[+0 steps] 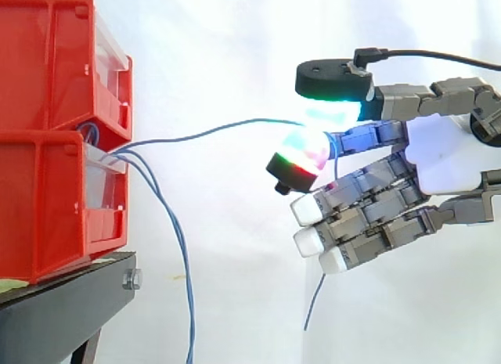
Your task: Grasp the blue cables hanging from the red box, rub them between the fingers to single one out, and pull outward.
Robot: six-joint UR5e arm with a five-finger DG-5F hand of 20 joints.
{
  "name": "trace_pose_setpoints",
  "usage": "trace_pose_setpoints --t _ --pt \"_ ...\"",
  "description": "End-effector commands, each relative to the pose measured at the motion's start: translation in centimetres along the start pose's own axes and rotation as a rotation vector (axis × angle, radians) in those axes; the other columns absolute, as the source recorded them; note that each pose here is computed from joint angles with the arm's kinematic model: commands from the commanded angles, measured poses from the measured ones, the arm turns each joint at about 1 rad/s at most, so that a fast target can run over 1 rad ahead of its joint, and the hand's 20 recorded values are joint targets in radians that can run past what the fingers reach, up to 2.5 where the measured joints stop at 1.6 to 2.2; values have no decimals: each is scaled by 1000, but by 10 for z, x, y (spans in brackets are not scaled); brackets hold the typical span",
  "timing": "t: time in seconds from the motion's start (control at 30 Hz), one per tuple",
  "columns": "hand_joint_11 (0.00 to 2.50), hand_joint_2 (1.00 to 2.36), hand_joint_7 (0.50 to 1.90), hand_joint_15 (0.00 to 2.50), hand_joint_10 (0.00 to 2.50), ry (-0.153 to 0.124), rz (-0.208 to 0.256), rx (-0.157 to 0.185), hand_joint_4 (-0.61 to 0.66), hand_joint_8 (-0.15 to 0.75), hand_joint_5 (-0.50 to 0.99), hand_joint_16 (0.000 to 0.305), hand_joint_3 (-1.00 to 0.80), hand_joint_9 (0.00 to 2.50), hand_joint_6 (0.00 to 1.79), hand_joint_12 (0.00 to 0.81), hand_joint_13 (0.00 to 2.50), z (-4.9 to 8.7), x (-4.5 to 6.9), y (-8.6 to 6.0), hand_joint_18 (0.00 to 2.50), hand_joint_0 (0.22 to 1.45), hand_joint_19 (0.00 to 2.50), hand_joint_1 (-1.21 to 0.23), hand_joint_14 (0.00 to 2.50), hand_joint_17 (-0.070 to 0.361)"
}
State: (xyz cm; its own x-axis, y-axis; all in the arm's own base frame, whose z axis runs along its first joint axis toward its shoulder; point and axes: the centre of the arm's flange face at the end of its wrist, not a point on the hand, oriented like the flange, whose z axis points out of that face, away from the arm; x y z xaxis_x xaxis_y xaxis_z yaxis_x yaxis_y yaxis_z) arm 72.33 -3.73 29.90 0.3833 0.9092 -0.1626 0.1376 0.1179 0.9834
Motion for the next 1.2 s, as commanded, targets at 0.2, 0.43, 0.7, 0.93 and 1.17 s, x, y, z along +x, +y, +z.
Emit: trace_pose_setpoints --t 0.2,0.43,0.7,0.93,1.17 --pt "453 1006 1050 476 12 0 0 -1 16 290 -78 56 -51 976 883 399 775 0 0 0 649 588 325 -787 16 127" --pt "464 1006 1047 480 12 -1 -1 1 18 297 -78 56 -51 980 883 397 777 0 0 0 653 588 324 -787 18 127" --pt "459 1006 1051 482 12 -1 0 0 18 293 -78 56 -55 989 883 397 781 0 0 0 658 589 333 -787 17 127" --pt "469 1007 1051 489 14 0 0 -1 19 294 -78 56 -55 986 883 398 788 0 0 0 664 589 332 -787 18 127" --pt "464 1006 1044 493 14 -1 0 0 18 297 -77 57 -53 992 883 399 791 0 0 0 670 589 338 -787 17 127"
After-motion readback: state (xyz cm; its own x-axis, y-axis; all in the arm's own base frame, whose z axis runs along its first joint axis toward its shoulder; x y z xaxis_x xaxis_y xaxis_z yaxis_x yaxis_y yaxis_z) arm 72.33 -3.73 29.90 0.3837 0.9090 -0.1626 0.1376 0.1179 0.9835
